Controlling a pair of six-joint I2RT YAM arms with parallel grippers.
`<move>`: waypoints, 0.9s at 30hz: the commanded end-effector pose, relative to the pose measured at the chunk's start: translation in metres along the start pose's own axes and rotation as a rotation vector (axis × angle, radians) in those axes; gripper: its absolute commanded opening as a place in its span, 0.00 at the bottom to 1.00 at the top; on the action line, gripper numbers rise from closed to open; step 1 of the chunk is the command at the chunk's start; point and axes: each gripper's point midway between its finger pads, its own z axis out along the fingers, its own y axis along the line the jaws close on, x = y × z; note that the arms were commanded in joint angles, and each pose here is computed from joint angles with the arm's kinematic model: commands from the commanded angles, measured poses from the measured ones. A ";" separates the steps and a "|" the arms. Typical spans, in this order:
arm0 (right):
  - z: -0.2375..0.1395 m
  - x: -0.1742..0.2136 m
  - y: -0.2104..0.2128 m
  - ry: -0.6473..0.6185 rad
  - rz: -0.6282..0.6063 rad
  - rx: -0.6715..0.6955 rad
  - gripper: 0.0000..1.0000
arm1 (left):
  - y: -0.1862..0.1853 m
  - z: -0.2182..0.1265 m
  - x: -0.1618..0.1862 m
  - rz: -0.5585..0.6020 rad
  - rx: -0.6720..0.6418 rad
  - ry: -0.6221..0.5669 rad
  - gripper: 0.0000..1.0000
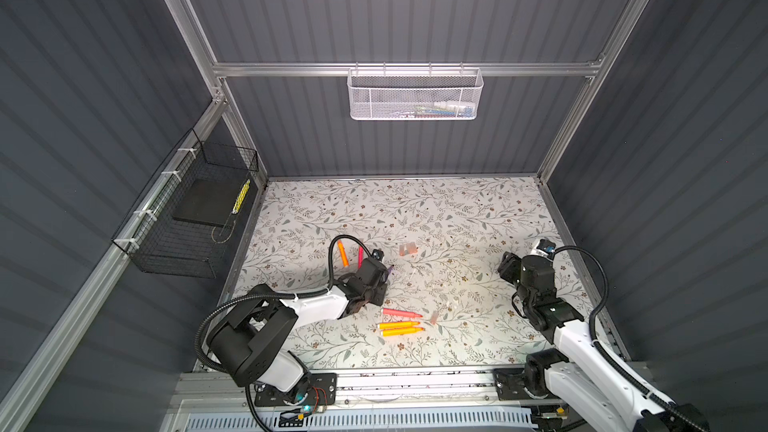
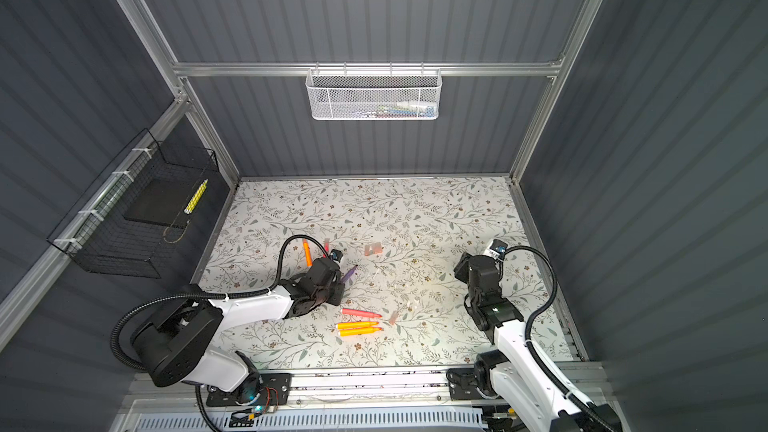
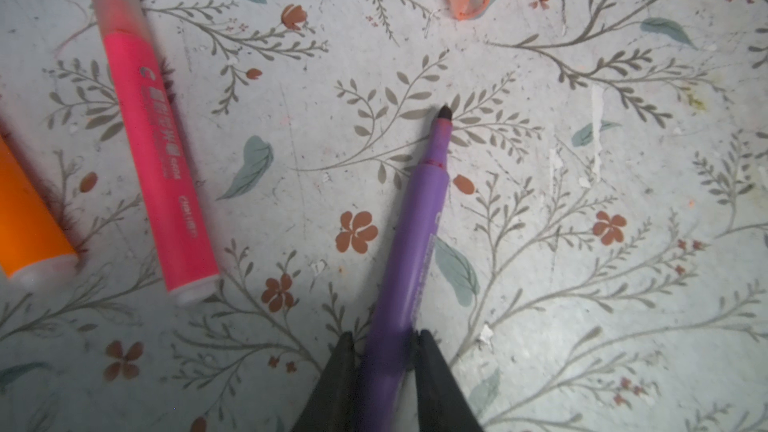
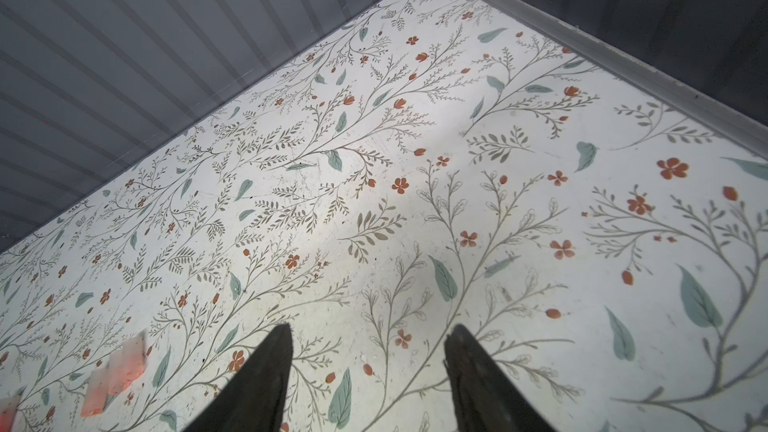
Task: Insert the pens into the pen caps
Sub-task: 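Lower the left gripper onto the purple marker and grasp it, then lift the purple marker upright with the left gripper while the right gripper approaches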
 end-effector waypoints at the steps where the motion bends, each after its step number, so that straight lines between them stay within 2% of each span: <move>1: 0.000 0.001 -0.001 0.000 -0.008 -0.001 0.62 | -0.005 0.001 -0.002 0.018 0.011 0.007 0.25; 5: 0.000 0.001 -0.001 -0.001 -0.006 -0.001 0.62 | -0.006 0.002 -0.004 0.021 0.007 0.013 0.24; 8: 0.000 0.001 -0.001 0.000 -0.007 0.000 0.62 | -0.006 0.004 -0.002 0.027 0.003 0.028 0.30; 11: 0.001 0.001 -0.001 0.003 -0.008 0.001 0.61 | -0.006 0.006 -0.001 0.028 0.001 0.027 0.31; 13: 0.000 0.001 -0.001 0.002 -0.008 -0.002 0.62 | -0.006 0.006 -0.002 0.030 0.000 0.028 0.27; 17: -0.001 0.001 -0.002 -0.002 -0.004 -0.001 0.61 | -0.008 0.006 -0.003 0.029 0.007 0.024 0.13; 20: -0.005 0.002 0.001 0.017 0.008 -0.013 0.57 | -0.011 0.003 -0.006 0.028 0.031 0.005 0.11; 22: -0.014 0.001 0.007 0.032 0.048 -0.055 0.55 | -0.013 -0.001 -0.010 0.028 0.042 -0.006 0.10; 27: -0.048 -0.003 0.051 0.045 0.173 -0.324 0.54 | -0.021 -0.013 -0.031 0.020 0.080 -0.065 0.06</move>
